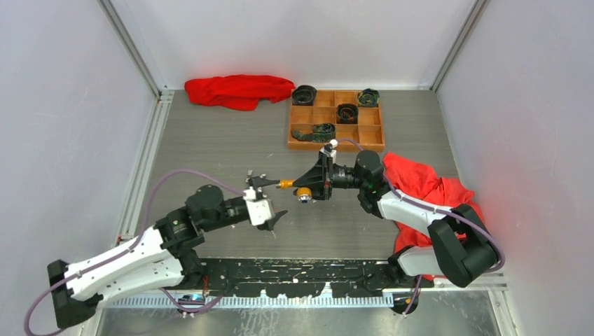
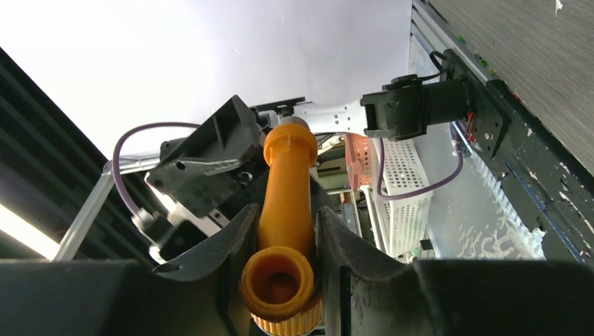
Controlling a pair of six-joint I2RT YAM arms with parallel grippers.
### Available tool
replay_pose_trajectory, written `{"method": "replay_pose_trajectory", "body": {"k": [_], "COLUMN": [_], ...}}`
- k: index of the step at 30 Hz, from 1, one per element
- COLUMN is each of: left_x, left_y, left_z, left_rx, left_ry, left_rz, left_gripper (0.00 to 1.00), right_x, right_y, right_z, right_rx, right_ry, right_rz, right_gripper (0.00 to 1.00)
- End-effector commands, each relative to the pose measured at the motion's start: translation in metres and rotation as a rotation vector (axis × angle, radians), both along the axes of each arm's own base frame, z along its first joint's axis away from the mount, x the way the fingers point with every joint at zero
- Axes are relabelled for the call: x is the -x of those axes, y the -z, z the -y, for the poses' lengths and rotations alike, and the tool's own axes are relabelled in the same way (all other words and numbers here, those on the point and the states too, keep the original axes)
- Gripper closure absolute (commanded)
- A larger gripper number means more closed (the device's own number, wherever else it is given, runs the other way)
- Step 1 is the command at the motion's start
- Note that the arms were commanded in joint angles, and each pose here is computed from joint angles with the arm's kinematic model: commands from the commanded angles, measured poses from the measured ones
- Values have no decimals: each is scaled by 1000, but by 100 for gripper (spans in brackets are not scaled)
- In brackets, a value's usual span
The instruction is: Install the water faucets
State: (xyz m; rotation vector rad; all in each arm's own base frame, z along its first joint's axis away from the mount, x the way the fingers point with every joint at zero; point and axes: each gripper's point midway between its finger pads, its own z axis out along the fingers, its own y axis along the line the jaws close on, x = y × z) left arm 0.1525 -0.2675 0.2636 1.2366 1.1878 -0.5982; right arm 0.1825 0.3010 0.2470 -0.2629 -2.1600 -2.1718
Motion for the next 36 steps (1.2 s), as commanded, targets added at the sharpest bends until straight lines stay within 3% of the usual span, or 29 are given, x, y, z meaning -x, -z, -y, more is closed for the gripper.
{"method": "replay_pose_trajectory", "body": {"k": [1, 5, 13, 18, 26, 30, 32, 33, 36], "left_x": [-31, -41, -48, -46, -45, -45, -45, -45, -43], "left_y": [-8, -15, -10, -9, 0, 1, -2, -6, -10], "left_z": [0, 8, 14, 17, 20, 20, 19, 18, 9], "left_rx": [-215, -219, -189, -185, -218, -220, -200, -182, -162], "left_ry": [-98, -149, -184, -165, -141, -147, -158, -170, -208], "left_rz": [371, 501, 501, 485, 472, 441, 414, 393, 285], "left_gripper": [24, 24, 29, 48, 65, 97, 100, 100, 100], "right_x": [9, 8, 8, 8, 7, 8, 8, 8, 10], "right_y": [-26, -26, -29, -29, -32, -31, -29, -29, -34], "right_z": [3, 3, 3, 3, 3, 4, 4, 4, 5], "right_rx": [-48, -48, -57, -58, -71, -72, -69, -70, -76], "right_ry": [-36, -31, -31, -29, -23, -24, -23, -22, -27], "right_rz": [52, 51, 61, 57, 55, 54, 59, 71, 139], "right_gripper": [100, 100, 100, 100, 100, 100, 100, 93, 43]}}
